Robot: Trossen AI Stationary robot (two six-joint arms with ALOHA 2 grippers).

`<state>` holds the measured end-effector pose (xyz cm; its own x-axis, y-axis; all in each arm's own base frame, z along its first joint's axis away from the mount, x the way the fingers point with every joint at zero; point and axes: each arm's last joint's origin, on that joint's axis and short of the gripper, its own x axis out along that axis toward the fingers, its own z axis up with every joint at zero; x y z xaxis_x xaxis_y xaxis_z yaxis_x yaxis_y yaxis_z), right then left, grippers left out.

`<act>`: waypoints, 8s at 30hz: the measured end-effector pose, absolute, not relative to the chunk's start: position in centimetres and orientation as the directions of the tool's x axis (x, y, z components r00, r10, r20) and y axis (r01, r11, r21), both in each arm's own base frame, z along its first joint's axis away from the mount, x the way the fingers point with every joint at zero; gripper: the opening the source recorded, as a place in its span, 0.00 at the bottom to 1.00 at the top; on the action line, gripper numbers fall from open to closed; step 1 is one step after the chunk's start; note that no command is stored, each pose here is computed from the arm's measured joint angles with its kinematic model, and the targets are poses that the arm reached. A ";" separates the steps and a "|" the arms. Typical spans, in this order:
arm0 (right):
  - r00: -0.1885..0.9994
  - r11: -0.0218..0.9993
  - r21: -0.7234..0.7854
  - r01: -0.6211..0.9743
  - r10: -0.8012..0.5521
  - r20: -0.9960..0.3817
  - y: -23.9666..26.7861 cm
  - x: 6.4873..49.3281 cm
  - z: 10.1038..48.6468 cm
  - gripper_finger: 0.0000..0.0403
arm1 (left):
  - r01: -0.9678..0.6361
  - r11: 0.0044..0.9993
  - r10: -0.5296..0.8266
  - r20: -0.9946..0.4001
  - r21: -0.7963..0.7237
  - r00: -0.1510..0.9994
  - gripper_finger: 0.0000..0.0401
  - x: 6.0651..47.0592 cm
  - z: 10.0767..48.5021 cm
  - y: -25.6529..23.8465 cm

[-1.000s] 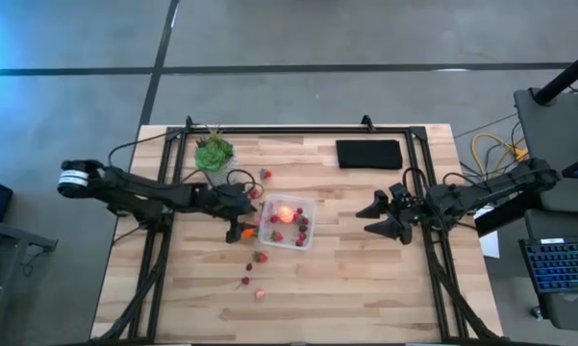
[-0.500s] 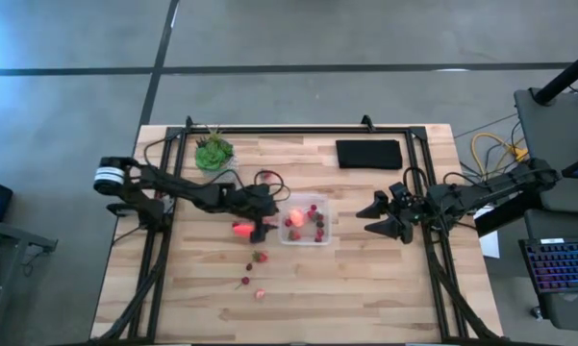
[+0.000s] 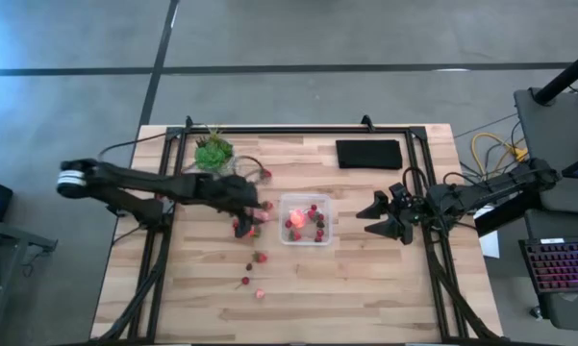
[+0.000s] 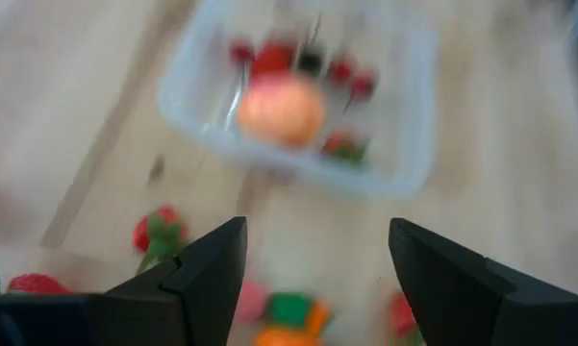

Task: Pick and placing Produce into tupperware
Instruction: Put the strawberry into the transparent container

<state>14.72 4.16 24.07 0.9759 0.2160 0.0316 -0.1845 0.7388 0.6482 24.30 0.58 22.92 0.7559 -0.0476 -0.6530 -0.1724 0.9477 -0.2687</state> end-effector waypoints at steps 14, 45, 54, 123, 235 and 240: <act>0.899 0.736 0.545 -0.402 0.431 0.081 4.4 13.6 24.2 0.74 | -0.089 0.922 -0.013 -0.259 -0.376 0.966 0.60 21.6 30.0 0.6; 0.979 0.830 0.520 -0.203 0.192 0.076 3.1 11.7 17.6 0.74 | -0.416 0.909 0.260 -0.821 0.030 0.509 0.60 30.7 28.8 10.2; 0.978 0.830 0.519 -0.203 0.192 0.076 3.1 11.7 17.6 0.74 | -0.308 0.943 0.260 -0.854 0.124 0.451 0.60 30.4 28.9 10.2; 0.978 0.826 0.526 -0.204 0.192 0.078 3.1 11.7 17.6 0.72 | -0.472 0.880 0.132 -0.984 0.060 0.120 0.60 34.3 17.5 17.5; 0.978 0.826 0.526 -0.204 0.192 0.078 3.1 11.7 17.6 0.72 | 0.429 0.850 0.154 -0.923 0.306 0.353 0.51 37.8 19.8 12.1; 0.978 0.825 0.526 -0.205 0.192 0.079 3.1 11.7 17.6 0.73 | 0.442 0.856 0.124 -0.937 0.267 0.326 0.51 38.1 18.4 12.2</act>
<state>11.71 3.06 17.64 0.9781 0.1924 0.0788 -0.2047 0.8255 0.5260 38.10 12.16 18.37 0.3263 0.1239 -0.9371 0.4422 0.8562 0.2672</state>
